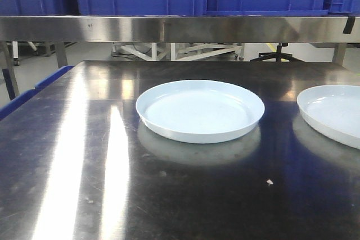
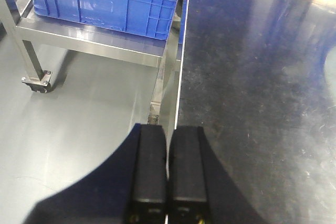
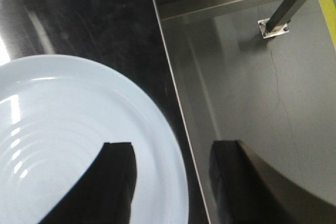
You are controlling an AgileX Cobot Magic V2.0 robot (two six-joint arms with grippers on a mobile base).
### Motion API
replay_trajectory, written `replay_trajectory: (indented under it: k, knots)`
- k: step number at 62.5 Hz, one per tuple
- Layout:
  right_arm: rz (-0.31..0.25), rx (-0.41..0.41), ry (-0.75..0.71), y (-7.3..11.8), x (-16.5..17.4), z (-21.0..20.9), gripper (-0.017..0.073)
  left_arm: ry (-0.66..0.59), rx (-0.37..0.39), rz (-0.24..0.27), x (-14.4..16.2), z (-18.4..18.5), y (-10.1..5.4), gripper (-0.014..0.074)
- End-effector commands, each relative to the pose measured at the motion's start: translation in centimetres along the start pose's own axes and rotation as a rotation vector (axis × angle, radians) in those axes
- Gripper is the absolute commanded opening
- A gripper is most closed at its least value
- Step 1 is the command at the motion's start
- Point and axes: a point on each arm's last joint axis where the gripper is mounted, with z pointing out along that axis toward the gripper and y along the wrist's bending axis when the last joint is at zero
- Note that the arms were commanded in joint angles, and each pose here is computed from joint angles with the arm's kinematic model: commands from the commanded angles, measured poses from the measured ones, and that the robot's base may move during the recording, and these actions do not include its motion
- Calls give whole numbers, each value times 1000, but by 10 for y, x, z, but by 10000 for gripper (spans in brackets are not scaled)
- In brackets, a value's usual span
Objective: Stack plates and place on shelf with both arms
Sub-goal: 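Open the left gripper and raise it away from the plate, then grasp the rim of the other white plate with the right gripper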
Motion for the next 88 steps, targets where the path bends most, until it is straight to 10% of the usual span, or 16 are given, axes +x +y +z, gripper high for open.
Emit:
replay_trajectory:
  k: [1, 23, 37, 56, 88]
  knots:
    - [-13, -7, -96, 0, -18, -4, 436, -100, 21, -10, -15, -4, -3, 97]
    - [-14, 8, 2, -1, -9, 27, 410, -100, 21, -10, -15, -4, -3, 97]
    - [-23, 9, -12, -1, -13, 26, 13, -100, 21, -10, -15, -4, -3, 97]
    - [-34, -17, -248, 8, -68, -52, 24, -100, 21, -10, -15, -4, -3, 97]
    - [-302, -374, -341, 142, -50, -88, 24, -102, 21, -10, -15, -4, -3, 97]
